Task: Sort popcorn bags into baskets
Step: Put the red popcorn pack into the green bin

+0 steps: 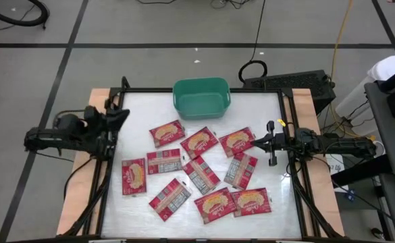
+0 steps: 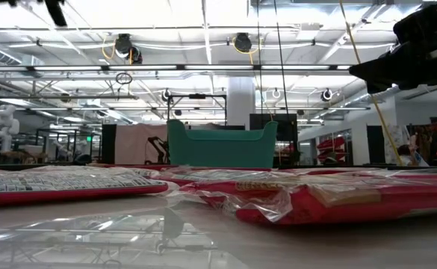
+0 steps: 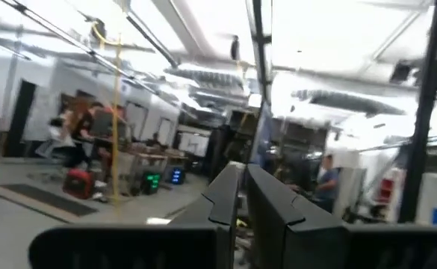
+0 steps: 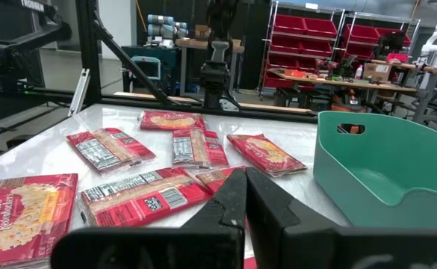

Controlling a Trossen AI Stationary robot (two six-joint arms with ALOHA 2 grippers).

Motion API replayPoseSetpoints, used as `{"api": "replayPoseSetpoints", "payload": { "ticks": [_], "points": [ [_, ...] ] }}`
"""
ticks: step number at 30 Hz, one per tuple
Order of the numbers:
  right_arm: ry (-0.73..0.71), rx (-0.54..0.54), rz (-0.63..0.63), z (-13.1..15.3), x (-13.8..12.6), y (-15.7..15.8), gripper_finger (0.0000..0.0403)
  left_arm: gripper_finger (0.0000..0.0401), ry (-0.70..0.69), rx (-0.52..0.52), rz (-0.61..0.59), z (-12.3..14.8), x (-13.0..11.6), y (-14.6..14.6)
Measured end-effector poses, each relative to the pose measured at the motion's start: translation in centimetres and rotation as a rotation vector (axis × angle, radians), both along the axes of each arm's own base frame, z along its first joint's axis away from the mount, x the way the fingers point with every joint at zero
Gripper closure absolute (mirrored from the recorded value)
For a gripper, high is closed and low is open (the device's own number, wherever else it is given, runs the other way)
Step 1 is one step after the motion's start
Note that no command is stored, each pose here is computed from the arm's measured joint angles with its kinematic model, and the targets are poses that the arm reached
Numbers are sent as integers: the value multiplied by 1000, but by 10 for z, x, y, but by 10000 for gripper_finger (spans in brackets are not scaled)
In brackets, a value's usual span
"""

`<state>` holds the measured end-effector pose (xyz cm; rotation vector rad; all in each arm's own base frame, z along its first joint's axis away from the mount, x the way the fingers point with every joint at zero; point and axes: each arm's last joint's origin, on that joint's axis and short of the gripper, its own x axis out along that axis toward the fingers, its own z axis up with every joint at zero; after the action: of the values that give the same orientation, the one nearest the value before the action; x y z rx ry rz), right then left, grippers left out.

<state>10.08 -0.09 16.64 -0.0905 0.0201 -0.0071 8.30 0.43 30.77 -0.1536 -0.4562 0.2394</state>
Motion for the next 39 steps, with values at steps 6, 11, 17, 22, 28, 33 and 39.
{"api": "replayPoseSetpoints", "payload": {
  "ticks": [6,11,17,22,28,33,39],
  "points": [
    [0,0,0,0,0,0,403,369,112,65,29,60,6,0],
    [0,0,0,0,0,0,403,369,121,65,33,108,18,-1],
    [0,0,0,0,0,0,403,369,132,53,55,161,36,-1],
    [0,0,0,0,0,0,403,369,230,53,62,192,58,-2],
    [-38,0,0,4,0,0,403,369,344,24,45,211,86,-4],
    [-127,35,2,12,-1,0,403,369,442,4,28,203,108,-5],
    [-260,187,19,25,-3,0,403,368,821,-17,40,160,133,-7]
  ]
}}
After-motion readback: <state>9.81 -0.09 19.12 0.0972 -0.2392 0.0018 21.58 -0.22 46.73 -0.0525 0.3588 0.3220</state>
